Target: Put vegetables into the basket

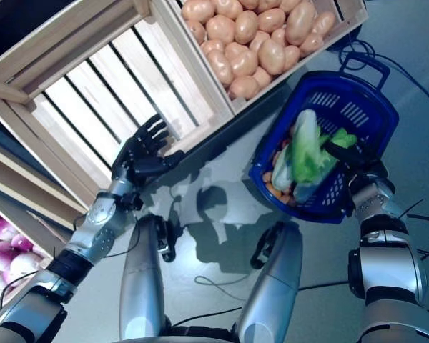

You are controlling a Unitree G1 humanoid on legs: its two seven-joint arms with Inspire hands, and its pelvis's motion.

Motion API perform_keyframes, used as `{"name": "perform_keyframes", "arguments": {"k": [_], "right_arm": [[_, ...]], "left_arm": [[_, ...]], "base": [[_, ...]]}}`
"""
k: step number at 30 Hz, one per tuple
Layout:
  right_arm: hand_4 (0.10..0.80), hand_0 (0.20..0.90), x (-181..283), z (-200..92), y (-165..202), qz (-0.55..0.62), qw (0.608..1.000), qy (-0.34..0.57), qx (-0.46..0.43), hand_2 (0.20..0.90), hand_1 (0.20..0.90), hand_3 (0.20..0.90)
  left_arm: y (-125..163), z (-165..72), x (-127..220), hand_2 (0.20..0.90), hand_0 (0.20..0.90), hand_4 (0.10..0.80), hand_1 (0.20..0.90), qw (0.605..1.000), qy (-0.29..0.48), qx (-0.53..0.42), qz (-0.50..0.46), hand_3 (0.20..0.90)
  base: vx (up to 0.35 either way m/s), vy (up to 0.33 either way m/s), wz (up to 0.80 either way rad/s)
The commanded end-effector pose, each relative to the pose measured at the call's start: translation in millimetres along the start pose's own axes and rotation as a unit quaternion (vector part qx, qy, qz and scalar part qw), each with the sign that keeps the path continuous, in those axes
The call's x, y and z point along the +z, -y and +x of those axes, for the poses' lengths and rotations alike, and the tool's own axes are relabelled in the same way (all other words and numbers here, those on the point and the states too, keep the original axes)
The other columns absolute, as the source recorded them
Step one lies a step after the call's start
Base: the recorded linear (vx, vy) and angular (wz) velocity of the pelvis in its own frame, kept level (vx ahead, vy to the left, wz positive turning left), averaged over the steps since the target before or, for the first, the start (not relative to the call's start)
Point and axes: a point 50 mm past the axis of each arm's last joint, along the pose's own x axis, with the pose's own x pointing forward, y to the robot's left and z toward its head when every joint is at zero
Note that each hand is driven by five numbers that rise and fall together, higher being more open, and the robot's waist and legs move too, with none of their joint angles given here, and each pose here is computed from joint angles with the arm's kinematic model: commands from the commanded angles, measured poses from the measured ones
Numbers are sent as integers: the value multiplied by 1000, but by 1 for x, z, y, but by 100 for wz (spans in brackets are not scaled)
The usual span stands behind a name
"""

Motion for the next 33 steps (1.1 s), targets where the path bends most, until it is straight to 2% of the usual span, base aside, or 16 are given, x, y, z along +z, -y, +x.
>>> {"name": "perform_keyframes", "arguments": {"k": [1, 10, 15, 19, 23, 24, 28, 30, 31, 33], "right_arm": [[800, 900, 43, -5, 18, 34, 995, 97, -20, 900, 900, 900], [800, 900, 32, -4, 7, 9, 995, 98, 14, 900, 900, 900], [800, 900, -2, -5, -2, 8, 995, 89, 42, 900, 900, 900], [800, 900, -47, -10, -25, -13, 994, 62, 86, 900, 900, 900], [800, 900, -102, -26, -38, -3, 992, 15, 124, 900, 900, 900], [800, 900, -130, -38, -40, 3, 990, -10, 139, 900, 900, 900], [800, 900, -191, -71, -38, -58, 976, -78, 193, 900, 900, 900], [800, 900, -220, -91, -35, -91, 961, -128, 228, 900, 900, 900], [800, 900, -239, -108, -30, -89, 953, -157, 242, 900, 900, 900], [800, 900, -249, -118, -28, -85, 949, -174, 249, 900, 900, 900]], "left_arm": [[7, 2, 37, 900, 900, 800, 900, 994, 105, -35, -10, 900], [5, 0, 26, 900, 900, 800, 900, 996, 78, -39, 4, 900], [-8, 0, 13, 900, 900, 800, 900, 999, 49, -15, 14, 900], [-13, -3, -8, 900, 900, 800, 900, 1000, -1, -3, -5, 900], [-19, -15, -27, 900, 900, 800, 900, 999, -30, 19, 0, 900], [-24, -24, -37, 900, 900, 800, 900, 998, -42, 39, 1, 900], [-33, -43, -58, 900, 900, 800, 900, 994, -74, 78, 2, 900], [-37, -55, -70, 900, 900, 800, 900, 991, -91, 86, 43, 900], [-43, -71, -82, 900, 900, 800, 900, 988, -115, 94, 45, 900], [-47, -82, -90, 900, 900, 800, 900, 985, -131, 101, 42, 900]], "base": [[75, 43, 0], [29, 37, -3], [94, 31, -8], [123, 31, -15], [170, 13, -15], [219, 33, -20], [220, 40, -27], [145, 32, -13], [119, 26, -12], [106, 31, -11]]}}
